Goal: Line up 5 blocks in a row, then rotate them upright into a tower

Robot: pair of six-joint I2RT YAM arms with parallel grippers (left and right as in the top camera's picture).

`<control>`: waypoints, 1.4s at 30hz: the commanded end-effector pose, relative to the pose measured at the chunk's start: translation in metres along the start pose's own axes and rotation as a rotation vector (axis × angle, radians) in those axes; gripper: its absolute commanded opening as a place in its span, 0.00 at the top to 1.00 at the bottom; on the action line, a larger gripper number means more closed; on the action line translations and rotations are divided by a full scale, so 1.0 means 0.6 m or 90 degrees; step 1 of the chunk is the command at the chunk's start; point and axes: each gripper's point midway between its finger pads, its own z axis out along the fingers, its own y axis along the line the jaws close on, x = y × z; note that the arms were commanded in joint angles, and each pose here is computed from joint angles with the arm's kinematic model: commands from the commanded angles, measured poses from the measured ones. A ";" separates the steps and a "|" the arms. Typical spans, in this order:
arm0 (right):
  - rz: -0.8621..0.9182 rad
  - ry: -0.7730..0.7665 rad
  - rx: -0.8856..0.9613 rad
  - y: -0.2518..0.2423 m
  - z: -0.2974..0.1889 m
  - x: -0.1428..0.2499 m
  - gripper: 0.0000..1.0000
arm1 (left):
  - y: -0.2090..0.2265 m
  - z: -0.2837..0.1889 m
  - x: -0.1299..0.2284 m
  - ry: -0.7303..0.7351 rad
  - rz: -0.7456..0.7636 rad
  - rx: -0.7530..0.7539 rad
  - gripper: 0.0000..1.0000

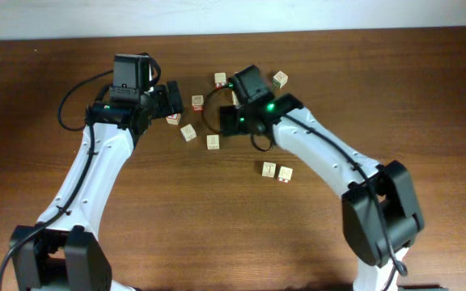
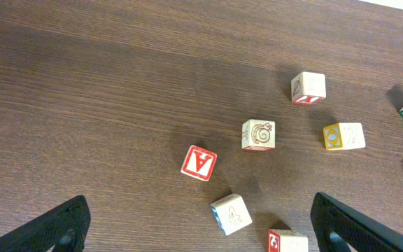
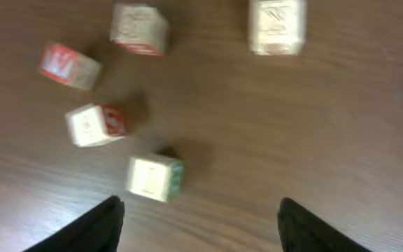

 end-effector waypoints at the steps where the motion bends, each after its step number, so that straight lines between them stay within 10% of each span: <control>1: -0.044 -0.007 -0.013 0.042 0.053 0.014 0.28 | 0.001 -0.003 -0.012 -0.012 -0.004 -0.004 0.01; 16: -0.073 0.043 0.028 0.040 0.139 0.080 0.36 | 0.001 -0.003 -0.012 -0.012 -0.004 -0.004 0.01; 27: -0.066 0.037 0.041 0.039 0.104 0.069 0.68 | 0.001 -0.003 -0.012 -0.012 -0.004 -0.004 0.01; 42: 0.158 0.174 0.199 -0.110 0.022 0.166 0.68 | 0.001 -0.003 -0.012 -0.012 -0.003 -0.004 0.01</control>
